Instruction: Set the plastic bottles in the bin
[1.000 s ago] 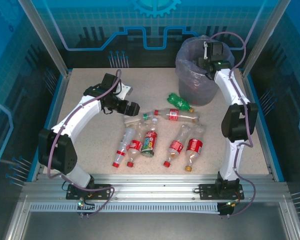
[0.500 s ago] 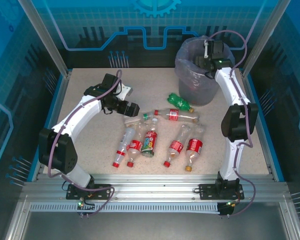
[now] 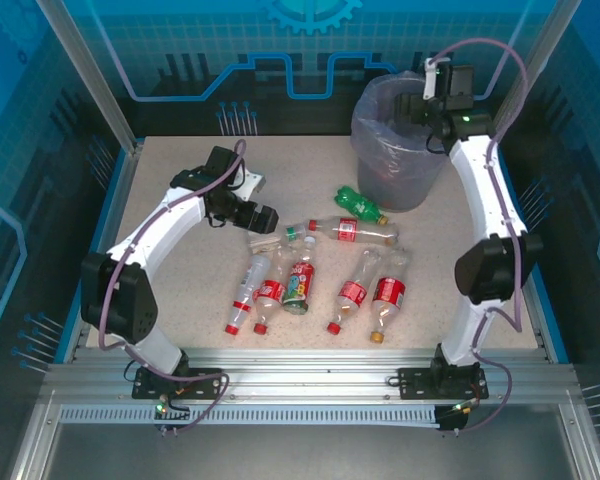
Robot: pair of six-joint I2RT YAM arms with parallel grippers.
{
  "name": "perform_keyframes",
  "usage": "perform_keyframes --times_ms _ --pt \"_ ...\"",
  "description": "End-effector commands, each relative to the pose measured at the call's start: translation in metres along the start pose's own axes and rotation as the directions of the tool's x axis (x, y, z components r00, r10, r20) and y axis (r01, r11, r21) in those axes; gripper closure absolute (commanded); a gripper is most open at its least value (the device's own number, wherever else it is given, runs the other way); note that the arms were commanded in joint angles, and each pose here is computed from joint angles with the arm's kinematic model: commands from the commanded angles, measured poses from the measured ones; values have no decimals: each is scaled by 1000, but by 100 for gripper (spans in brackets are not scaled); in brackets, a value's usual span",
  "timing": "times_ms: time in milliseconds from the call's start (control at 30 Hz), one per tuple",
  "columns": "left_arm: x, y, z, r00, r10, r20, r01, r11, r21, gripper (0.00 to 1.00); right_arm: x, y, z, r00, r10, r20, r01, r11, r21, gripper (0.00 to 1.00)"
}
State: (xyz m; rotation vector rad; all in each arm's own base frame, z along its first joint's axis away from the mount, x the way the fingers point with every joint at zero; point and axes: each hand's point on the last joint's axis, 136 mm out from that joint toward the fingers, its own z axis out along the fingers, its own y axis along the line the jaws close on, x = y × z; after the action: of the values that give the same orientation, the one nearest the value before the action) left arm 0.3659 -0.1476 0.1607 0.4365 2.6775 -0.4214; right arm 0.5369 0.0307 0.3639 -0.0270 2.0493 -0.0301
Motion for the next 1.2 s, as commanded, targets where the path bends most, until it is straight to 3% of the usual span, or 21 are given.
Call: perform_keyframes --times_ms 0,233,467,633,833,1167 --pt "3 7 -3 999 18 -38 -20 999 -47 1 -2 13 -42 1000 14 25 -12 998 -56 8" --pt "24 11 -3 989 -8 -150 -5 996 -87 1 47 57 -86 1000 7 -14 -10 979 -203 8" --pt "107 10 -15 921 -214 -327 170 973 -158 8 100 72 -104 997 44 -64 -61 955 -290 8" --pt "143 4 -11 877 -329 -350 289 943 -162 14 128 80 -98 990 87 -108 -118 937 -329 8" --pt "159 -6 7 831 -407 -380 368 913 -174 23 138 82 -92 987 96 -128 -134 934 -332 8" --pt "185 -4 30 782 -469 -410 389 882 -267 31 135 79 -92 989 100 -106 -130 936 -328 8"
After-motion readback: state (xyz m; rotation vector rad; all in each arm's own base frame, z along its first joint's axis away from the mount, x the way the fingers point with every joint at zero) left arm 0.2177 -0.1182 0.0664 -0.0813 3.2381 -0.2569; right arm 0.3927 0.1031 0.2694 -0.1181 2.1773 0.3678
